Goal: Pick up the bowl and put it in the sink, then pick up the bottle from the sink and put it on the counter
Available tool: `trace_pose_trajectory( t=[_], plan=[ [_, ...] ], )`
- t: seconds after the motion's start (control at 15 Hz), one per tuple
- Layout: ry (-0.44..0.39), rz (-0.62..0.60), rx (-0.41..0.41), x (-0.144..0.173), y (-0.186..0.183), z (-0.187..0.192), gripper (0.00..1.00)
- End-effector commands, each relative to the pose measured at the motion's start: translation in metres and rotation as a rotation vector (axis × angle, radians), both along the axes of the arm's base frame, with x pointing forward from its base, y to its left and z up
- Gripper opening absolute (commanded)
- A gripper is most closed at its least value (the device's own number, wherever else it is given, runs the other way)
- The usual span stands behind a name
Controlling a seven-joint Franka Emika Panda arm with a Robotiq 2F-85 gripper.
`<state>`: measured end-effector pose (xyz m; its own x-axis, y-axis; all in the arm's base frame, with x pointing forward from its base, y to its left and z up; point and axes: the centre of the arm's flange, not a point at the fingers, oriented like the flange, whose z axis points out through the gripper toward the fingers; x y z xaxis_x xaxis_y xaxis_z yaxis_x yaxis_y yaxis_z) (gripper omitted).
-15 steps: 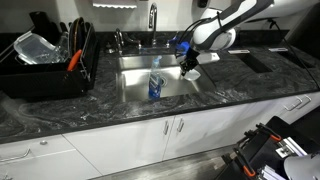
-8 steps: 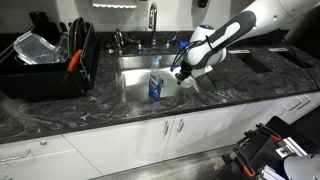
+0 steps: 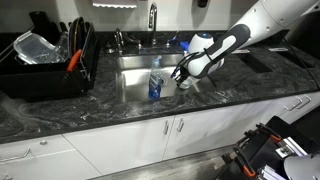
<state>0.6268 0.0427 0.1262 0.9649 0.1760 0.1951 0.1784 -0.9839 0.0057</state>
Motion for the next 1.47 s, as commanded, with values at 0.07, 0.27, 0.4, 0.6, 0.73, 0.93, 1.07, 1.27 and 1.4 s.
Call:
trace_pose_trajectory(
  t=[0.07,0.27,0.4,0.6,0.73,0.93,1.07,1.27,1.4],
  plan=[
    [-0.035,0.036,-0.032,0.006,0.001,-0.006,0.02],
    [-0.042,0.051,-0.050,0.008,0.002,-0.007,0.02],
    [-0.039,0.064,-0.070,0.009,0.003,-0.011,0.02],
    [-0.030,0.081,-0.092,0.010,0.006,-0.016,0.02],
    [-0.029,0.088,-0.098,0.011,0.007,-0.016,0.02],
    [-0.030,0.089,-0.101,0.014,0.006,-0.015,0.34],
    [-0.030,0.088,-0.102,0.015,0.005,-0.015,0.41],
    [-0.032,0.086,-0.103,0.016,0.004,-0.013,0.63],
    [-0.029,0.085,-0.101,0.016,0.003,-0.012,0.77]
  ],
)
